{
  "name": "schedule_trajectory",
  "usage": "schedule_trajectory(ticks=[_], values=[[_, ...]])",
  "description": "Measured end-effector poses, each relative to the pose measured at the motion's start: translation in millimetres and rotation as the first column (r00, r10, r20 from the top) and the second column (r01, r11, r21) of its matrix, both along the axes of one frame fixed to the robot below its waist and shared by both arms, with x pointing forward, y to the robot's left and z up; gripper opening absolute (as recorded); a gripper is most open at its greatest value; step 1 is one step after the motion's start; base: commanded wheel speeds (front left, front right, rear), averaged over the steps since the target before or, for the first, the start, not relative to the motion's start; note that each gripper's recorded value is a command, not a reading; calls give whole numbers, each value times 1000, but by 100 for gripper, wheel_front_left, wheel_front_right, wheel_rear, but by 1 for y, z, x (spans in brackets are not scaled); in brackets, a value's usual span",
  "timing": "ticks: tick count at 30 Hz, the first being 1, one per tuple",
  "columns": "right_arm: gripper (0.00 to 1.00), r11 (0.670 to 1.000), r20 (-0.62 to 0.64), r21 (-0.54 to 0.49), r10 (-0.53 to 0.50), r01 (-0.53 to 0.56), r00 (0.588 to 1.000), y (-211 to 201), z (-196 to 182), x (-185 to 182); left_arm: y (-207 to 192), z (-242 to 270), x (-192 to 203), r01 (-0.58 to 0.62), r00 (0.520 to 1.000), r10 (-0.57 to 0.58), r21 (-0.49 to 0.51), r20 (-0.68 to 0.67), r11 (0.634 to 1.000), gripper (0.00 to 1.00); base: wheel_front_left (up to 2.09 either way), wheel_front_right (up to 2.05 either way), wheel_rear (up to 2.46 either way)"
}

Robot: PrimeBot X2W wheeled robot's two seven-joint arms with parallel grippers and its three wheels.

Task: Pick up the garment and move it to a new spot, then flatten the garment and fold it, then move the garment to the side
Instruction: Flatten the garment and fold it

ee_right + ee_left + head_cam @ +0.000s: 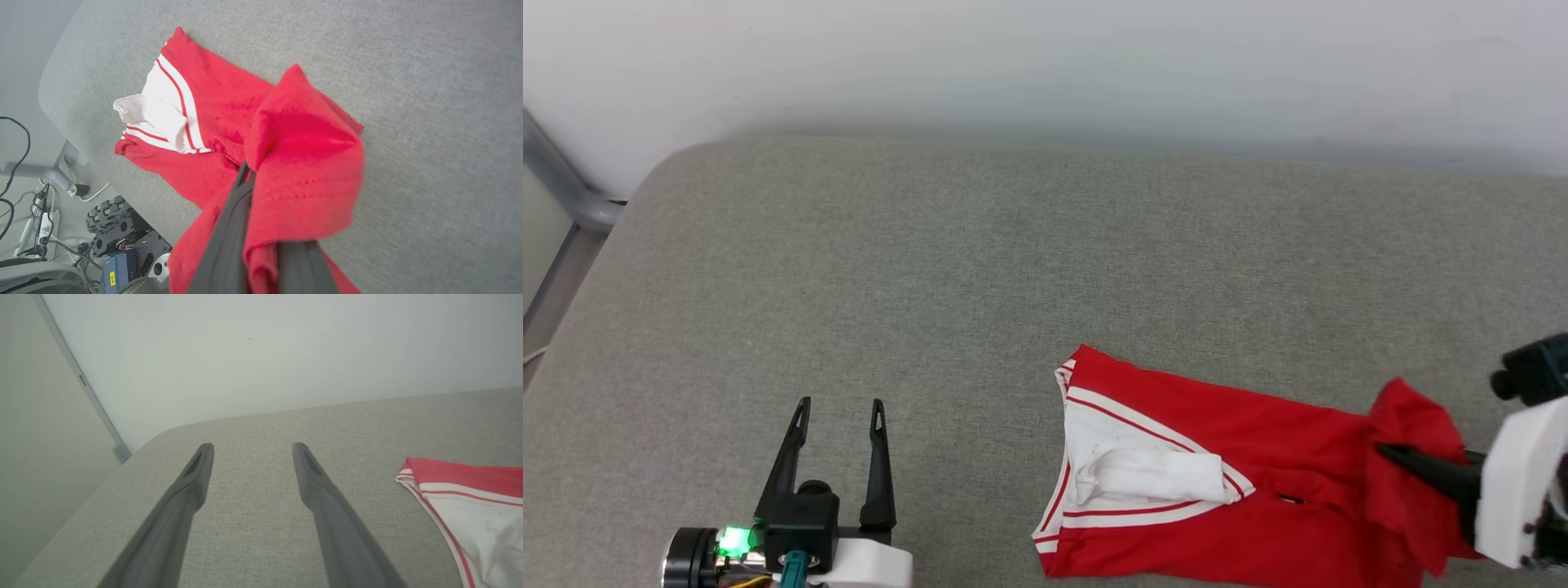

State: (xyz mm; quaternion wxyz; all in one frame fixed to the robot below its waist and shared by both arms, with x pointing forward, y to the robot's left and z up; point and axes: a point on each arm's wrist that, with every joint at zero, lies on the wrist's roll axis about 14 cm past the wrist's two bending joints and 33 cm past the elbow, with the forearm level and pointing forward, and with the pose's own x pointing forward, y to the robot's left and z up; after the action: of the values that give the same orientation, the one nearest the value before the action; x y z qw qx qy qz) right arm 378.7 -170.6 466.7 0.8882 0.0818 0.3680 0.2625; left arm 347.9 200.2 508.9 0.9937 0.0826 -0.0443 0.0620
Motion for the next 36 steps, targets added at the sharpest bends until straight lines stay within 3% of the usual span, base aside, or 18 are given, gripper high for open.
schedule_trajectory(ticks=[11, 22, 33, 34, 35, 36], values=[[0, 964, -15, -31, 265, -266, 964, 93, -9, 9, 1, -6, 5, -10, 1000, 10, -5, -22, 1000, 100, 0, 0, 0], [0, 936, -48, -57, 345, -348, 937, 134, -34, 22, 4, -9, 13, -22, 999, 22, -1, -30, 1000, 100, 0, 0, 0], [0, 933, -84, -95, 338, -346, 937, 141, -77, 20, 1, -15, 20, -22, 999, 21, -10, -47, 1000, 100, 0, 0, 0], [19, 933, -76, -94, 342, -348, 937, 142, -77, 20, 1, -15, 21, -20, 999, 20, -11, -46, 1000, 100, 0, 0, 0], [88, 932, -66, -92, 345, -350, 936, 144, -76, 19, 0, -15, 21, -19, 999, 18, -11, -44, 1000, 100, 0, 0, 0], [100, 933, -52, -90, 346, -350, 937, 145, -75, 19, 0, -15, 21, -17, 999, 17, -11, -43, 1000, 100, 0, 0, 0]])
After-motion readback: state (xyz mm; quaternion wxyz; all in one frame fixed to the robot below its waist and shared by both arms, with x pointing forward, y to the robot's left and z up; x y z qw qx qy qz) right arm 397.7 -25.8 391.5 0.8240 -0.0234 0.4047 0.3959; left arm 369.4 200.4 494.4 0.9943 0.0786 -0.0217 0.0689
